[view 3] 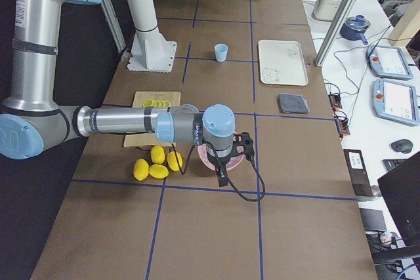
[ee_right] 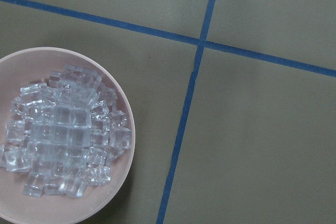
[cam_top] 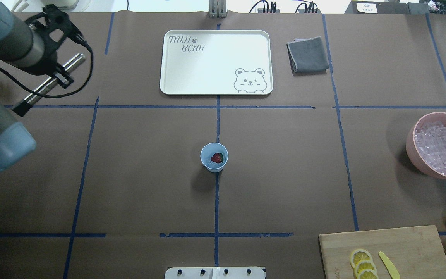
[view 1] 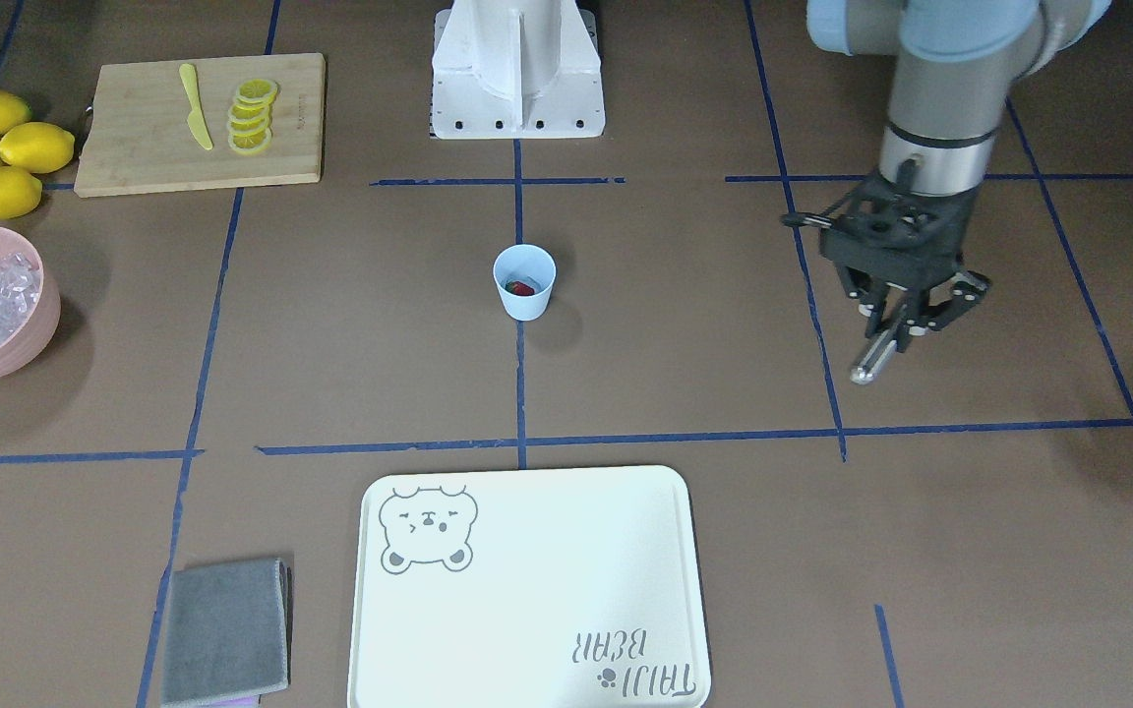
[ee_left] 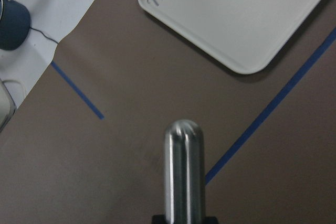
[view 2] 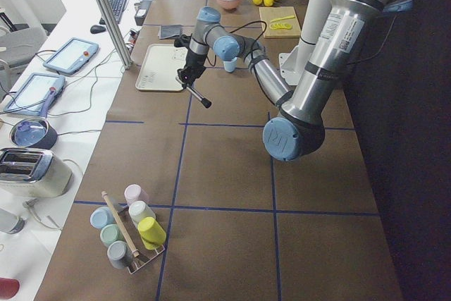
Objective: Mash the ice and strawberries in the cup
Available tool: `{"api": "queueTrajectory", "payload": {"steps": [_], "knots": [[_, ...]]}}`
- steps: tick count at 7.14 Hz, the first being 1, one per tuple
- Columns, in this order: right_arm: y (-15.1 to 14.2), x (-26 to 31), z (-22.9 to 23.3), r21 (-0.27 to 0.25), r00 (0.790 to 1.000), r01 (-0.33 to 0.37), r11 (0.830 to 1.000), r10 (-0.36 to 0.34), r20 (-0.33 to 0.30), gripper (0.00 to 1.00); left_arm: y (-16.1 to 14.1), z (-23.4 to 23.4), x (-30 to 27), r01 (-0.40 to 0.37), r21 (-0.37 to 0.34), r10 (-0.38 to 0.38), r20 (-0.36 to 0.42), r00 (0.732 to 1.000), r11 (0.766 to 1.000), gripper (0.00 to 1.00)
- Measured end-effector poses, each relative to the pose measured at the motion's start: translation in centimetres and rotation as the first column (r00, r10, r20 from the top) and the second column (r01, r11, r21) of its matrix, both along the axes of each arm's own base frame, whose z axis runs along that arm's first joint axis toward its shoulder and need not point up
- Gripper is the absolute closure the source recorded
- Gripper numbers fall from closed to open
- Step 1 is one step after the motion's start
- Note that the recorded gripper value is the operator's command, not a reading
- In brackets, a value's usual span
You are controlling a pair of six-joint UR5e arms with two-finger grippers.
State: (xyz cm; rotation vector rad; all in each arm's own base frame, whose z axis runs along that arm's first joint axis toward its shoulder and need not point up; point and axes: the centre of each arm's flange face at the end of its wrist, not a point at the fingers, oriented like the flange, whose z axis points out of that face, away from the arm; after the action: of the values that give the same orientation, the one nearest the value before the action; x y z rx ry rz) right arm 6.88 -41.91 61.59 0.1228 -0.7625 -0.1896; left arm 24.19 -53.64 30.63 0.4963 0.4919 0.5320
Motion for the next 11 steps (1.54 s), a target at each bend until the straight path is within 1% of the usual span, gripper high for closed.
{"api": "queueTrajectory", "payload": {"steps": [1, 2, 3, 4, 5, 6, 7, 8, 9, 10, 11], "knots": [[0.0, 0.0, 0.0, 0.0, 1.0, 0.0, 1.0, 0.0, 0.0, 0.01, -1.5, 3.4, -5.1, 0.051, -0.11, -0.054, -0.023, 0.998, 0.993, 0.95], [0.0, 0.0, -0.1, 0.001, 1.0, -0.001, 1.0, 0.001, 0.0, 0.01, -3.0, 7.5, -10.1, 0.102, -0.23, -0.116, -0.049, 0.992, 0.968, 0.94], [0.0, 0.0, -0.1, 0.001, 1.0, -0.001, 1.0, 0.001, 0.0, 0.01, -4.4, 12.0, -14.5, 0.142, -0.356, -0.18, -0.077, 0.981, 0.924, 0.86], [0.0, 0.0, -0.1, 0.002, 1.0, -0.001, 1.0, 0.001, 0.001, 0.01, -5.0, 16.6, -18.2, 0.172, -0.468, -0.244, -0.099, 0.965, 0.867, 0.85], [0.0, 0.0, -0.1, 0.002, 1.0, -0.001, 1.0, 0.001, 0.001, 0.01, -4.3, 20.6, -20.4, 0.189, -0.539, -0.291, -0.111, 0.95, 0.821, 0.84], [0.0, 0.0, -0.1, 0.002, 1.0, -0.002, 1.0, 0.002, 0.002, 0.01, -2.8, 23.7, -21.4, 0.198, -0.572, -0.319, -0.118, 0.94, 0.796, 0.84], [0.0, 0.0, -0.1, 0.001, 1.0, -0.002, 1.0, 0.002, 0.002, 0.01, -1.2, 26.2, -21.8, 0.225, -0.592, -0.363, -0.124, 0.924, 0.774, 0.84], [0.0, 0.0, -0.1, 0.001, 1.0, -0.001, 1.0, 0.001, 0.001, 0.01, 0.3, 28.2, -21.5, 0.261, -0.603, -0.419, -0.136, 0.898, 0.754, 0.83], [0.0, 0.0, -0.1, 0.001, 1.0, -0.001, 1.0, 0.001, 0.001, 0.01, 1.7, 30.2, -20.0, 0.274, -0.606, -0.449, -0.155, 0.88, 0.747, 0.82], [0.0, 0.0, 0.0, 0.001, 1.0, -0.001, 1.0, 0.001, 0.0, 0.01, 2.7, 32.2, -17.5, 0.262, -0.606, -0.447, -0.175, 0.877, 0.751, 0.8], [0.0, 0.0, 0.0, 0.001, 1.0, -0.001, 1.0, 0.001, 0.0, 0.01, 3.5, 33.7, -15.2, 0.239, -0.602, -0.427, -0.19, 0.884, 0.762, 0.8]]}}
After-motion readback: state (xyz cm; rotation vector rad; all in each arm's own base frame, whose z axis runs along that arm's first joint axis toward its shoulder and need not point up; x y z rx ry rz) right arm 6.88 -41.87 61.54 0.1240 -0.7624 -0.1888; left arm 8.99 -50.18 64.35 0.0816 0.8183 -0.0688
